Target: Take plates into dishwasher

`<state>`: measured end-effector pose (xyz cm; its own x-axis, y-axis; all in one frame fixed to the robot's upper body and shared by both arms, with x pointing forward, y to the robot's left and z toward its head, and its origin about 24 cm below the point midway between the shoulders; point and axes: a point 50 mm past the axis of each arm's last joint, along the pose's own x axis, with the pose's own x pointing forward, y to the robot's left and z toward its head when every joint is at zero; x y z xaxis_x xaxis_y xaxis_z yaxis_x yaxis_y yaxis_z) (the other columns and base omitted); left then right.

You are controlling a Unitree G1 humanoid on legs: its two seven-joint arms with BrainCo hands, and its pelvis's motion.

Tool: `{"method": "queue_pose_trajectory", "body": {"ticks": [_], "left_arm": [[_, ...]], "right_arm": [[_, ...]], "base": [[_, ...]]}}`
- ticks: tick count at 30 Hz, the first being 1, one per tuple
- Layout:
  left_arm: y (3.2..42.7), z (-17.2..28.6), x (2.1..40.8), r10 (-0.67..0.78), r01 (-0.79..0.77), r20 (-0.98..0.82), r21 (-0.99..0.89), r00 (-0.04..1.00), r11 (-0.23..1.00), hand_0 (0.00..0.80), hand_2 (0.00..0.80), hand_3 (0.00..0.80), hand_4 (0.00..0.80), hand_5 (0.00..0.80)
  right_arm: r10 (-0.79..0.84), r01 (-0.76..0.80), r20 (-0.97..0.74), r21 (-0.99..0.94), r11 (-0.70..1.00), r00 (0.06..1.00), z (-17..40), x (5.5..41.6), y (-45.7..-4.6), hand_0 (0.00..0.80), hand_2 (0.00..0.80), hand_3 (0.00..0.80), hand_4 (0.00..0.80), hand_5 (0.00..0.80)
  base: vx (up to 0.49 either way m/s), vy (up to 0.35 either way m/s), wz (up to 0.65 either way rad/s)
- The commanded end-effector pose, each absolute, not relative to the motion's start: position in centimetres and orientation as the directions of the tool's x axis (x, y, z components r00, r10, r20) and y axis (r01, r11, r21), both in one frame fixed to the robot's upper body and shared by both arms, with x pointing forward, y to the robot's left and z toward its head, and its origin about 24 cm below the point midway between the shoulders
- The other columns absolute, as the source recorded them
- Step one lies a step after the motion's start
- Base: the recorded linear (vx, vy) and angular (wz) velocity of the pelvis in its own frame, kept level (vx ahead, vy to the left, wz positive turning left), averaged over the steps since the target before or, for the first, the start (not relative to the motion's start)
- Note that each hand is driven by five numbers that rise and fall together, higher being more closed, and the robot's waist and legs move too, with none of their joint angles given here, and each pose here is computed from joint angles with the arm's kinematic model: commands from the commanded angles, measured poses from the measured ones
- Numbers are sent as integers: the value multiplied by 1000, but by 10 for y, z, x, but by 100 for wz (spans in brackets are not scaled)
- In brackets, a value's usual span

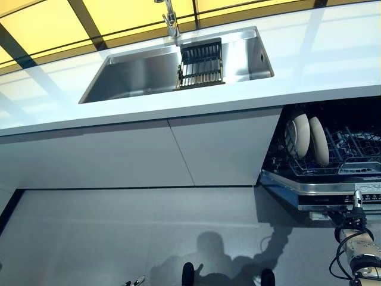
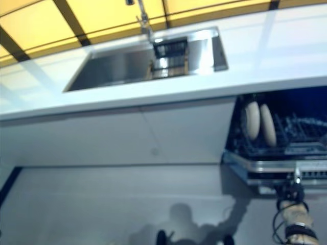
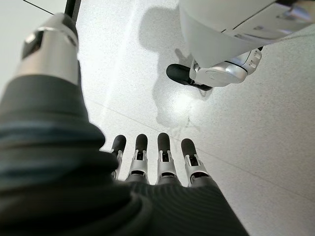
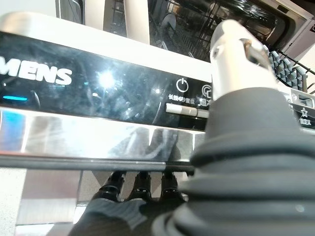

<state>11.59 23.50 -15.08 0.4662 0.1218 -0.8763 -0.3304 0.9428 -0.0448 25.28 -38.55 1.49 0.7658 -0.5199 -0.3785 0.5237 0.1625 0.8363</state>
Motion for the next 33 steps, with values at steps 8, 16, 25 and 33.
{"method": "queue_pose_trajectory", "body": {"ticks": [8,16,25,33], "left_arm": [[279,-143,103,237,-287,-882,123,407,950,0,0,0,0,0],[281,-144,99,233,-271,-887,128,399,954,0,0,0,0,0],[280,-146,94,242,-266,-897,147,369,953,0,0,0,0,0],[281,-149,83,250,-278,-906,157,342,948,0,0,0,0,0]], "right_arm": [[-275,6,138,885,466,952,108,328,-338,0,0,0,0,0],[-244,-3,142,869,494,959,104,328,-331,0,0,0,0,0],[-240,-86,261,823,562,935,143,332,-331,0,0,0,0,0],[-232,-156,369,770,619,900,196,333,-344,0,0,0,0,0]], "base": [[66,2,0],[53,10,-5],[3,3,0],[18,42,-1]]}}
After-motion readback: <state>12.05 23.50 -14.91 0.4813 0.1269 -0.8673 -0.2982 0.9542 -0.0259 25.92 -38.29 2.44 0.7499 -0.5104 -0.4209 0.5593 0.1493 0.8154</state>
